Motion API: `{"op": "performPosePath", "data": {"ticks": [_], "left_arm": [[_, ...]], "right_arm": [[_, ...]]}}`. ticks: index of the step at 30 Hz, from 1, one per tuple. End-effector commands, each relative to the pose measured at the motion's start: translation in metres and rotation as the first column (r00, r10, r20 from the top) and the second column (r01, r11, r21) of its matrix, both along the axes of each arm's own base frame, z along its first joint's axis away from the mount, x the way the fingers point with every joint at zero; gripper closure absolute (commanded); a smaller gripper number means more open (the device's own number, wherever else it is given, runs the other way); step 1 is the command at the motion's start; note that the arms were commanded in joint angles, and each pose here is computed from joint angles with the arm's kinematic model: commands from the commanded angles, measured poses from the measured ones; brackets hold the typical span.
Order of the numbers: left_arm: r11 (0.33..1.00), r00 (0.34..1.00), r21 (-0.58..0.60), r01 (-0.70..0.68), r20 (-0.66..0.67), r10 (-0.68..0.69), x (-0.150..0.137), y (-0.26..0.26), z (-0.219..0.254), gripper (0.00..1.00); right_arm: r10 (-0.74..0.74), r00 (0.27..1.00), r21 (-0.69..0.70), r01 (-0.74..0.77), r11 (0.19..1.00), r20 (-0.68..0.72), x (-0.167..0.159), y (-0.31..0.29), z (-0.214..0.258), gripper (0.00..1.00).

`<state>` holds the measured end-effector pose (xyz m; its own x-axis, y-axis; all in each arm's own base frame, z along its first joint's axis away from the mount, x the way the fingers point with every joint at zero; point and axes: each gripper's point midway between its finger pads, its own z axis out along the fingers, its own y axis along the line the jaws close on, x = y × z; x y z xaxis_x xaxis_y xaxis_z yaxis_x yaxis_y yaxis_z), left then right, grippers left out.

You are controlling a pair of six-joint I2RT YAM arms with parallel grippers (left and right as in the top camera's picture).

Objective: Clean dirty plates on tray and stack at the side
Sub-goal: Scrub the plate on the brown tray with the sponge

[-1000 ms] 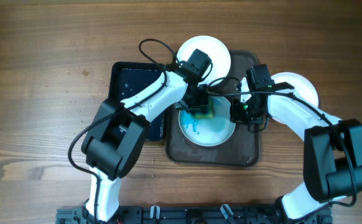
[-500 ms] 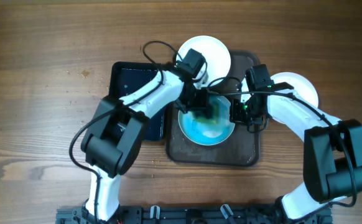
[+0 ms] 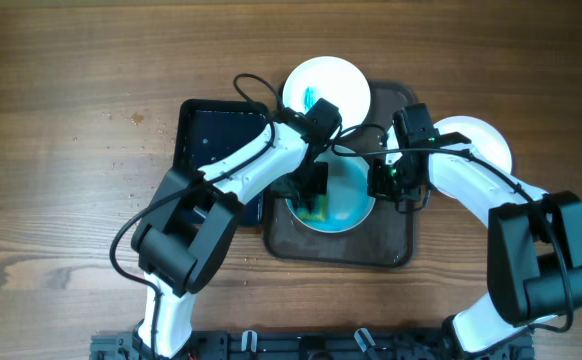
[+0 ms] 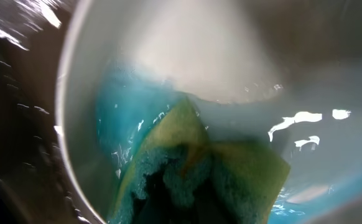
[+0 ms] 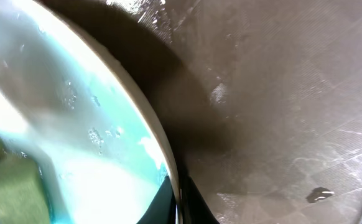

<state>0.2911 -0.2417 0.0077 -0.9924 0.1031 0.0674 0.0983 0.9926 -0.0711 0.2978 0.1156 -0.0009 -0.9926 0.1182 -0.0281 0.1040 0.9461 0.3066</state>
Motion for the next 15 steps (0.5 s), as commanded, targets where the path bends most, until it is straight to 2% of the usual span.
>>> {"op": "performPosePath", "data": {"ticks": [1,3,6,7,11,13,15], "left_arm": [[0.985,0.993,0.137,-0.104,0.066,0.096,0.022,0.041,-0.032,0.96],[0.98,0.995,-0.175,-0.096,-0.049,0.089,0.012,-0.02,-0.029,0.96],[0.891,0.996,-0.452,-0.041,-0.093,-0.002,0.0,-0.081,-0.014,0.96],[0.861,0.996,-0.509,-0.007,-0.082,-0.041,-0.006,-0.097,-0.011,0.96],[0.835,0.995,-0.546,0.068,-0.029,-0.1,-0.016,-0.121,-0.012,0.96],[0.817,0.995,-0.568,0.098,0.033,-0.096,-0.004,-0.129,-0.008,0.96],[0.851,0.994,-0.517,0.094,0.103,-0.047,0.016,-0.119,-0.014,0.96]], "right_arm": [[-0.048,0.997,-0.166,0.038,0.985,-0.055,-0.014,-0.034,-0.025,0.96],[-0.048,0.997,-0.166,0.038,0.985,-0.055,-0.014,-0.034,-0.025,0.96],[-0.046,0.997,-0.166,0.036,0.985,-0.055,-0.015,-0.034,-0.025,0.96],[-0.038,0.998,-0.166,0.029,0.986,-0.054,-0.015,-0.034,-0.025,0.96],[-0.023,0.998,-0.166,0.014,0.986,-0.053,-0.015,-0.034,-0.025,0.96],[-0.024,0.998,-0.166,0.015,0.986,-0.052,-0.015,-0.034,-0.025,0.96],[-0.023,0.998,-0.166,0.014,0.986,-0.054,-0.015,-0.034,-0.025,0.96]]}}
